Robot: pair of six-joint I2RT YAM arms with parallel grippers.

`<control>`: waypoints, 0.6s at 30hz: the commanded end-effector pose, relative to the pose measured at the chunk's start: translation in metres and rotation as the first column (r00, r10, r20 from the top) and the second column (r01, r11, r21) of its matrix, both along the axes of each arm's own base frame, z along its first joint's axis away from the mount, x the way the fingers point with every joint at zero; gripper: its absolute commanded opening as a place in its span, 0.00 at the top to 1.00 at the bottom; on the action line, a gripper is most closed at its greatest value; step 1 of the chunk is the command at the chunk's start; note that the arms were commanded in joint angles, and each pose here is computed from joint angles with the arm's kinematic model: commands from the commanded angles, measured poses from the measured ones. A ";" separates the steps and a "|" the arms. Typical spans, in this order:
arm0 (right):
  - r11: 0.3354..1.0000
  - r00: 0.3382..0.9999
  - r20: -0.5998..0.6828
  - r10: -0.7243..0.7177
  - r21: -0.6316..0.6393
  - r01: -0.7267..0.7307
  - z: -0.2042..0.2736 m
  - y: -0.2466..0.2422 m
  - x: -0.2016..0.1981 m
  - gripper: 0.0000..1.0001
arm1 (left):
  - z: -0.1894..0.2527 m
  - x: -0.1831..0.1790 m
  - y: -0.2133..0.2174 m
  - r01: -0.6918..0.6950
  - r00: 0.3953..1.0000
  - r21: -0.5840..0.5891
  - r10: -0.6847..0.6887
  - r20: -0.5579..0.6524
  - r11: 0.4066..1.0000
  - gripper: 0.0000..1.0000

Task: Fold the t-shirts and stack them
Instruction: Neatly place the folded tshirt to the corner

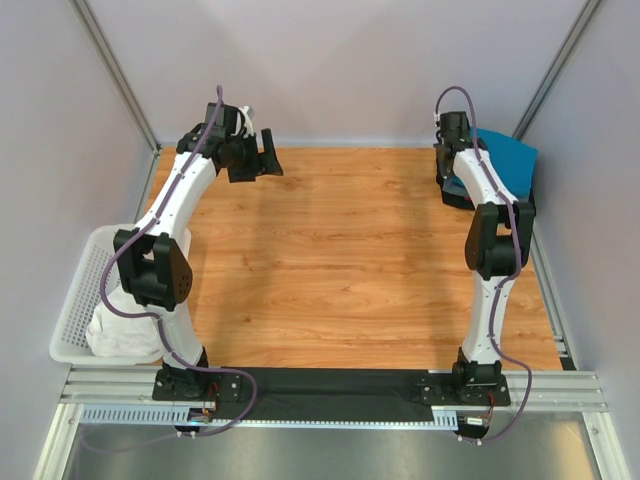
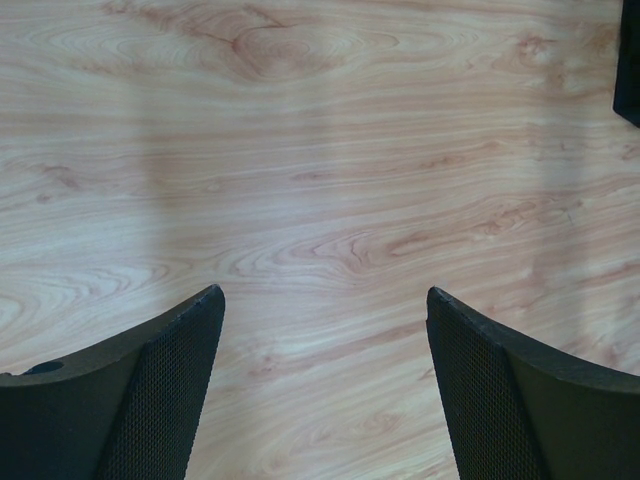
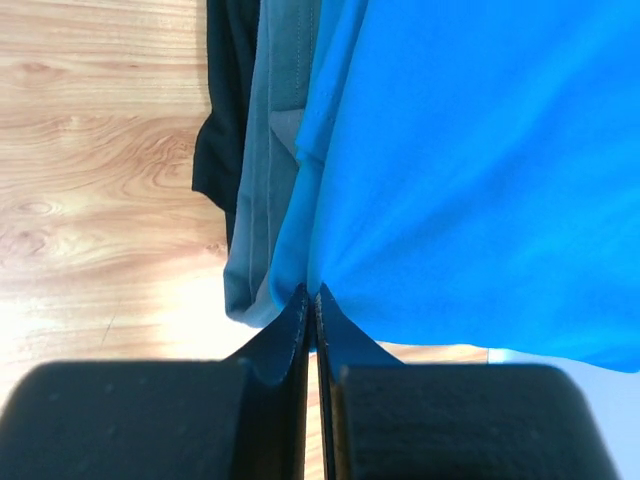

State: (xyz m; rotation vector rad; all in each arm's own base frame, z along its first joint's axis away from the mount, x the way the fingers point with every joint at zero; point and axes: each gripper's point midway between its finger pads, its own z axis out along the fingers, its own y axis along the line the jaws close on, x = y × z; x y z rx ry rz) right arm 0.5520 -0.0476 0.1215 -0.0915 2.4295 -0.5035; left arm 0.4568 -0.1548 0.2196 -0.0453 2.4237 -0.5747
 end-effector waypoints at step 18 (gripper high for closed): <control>0.993 0.994 0.024 0.111 0.036 -0.112 0.040 0.025 -0.012 0.58 | 0.016 0.011 -0.005 0.027 0.998 -0.030 -0.026 0.053 0.999 0.12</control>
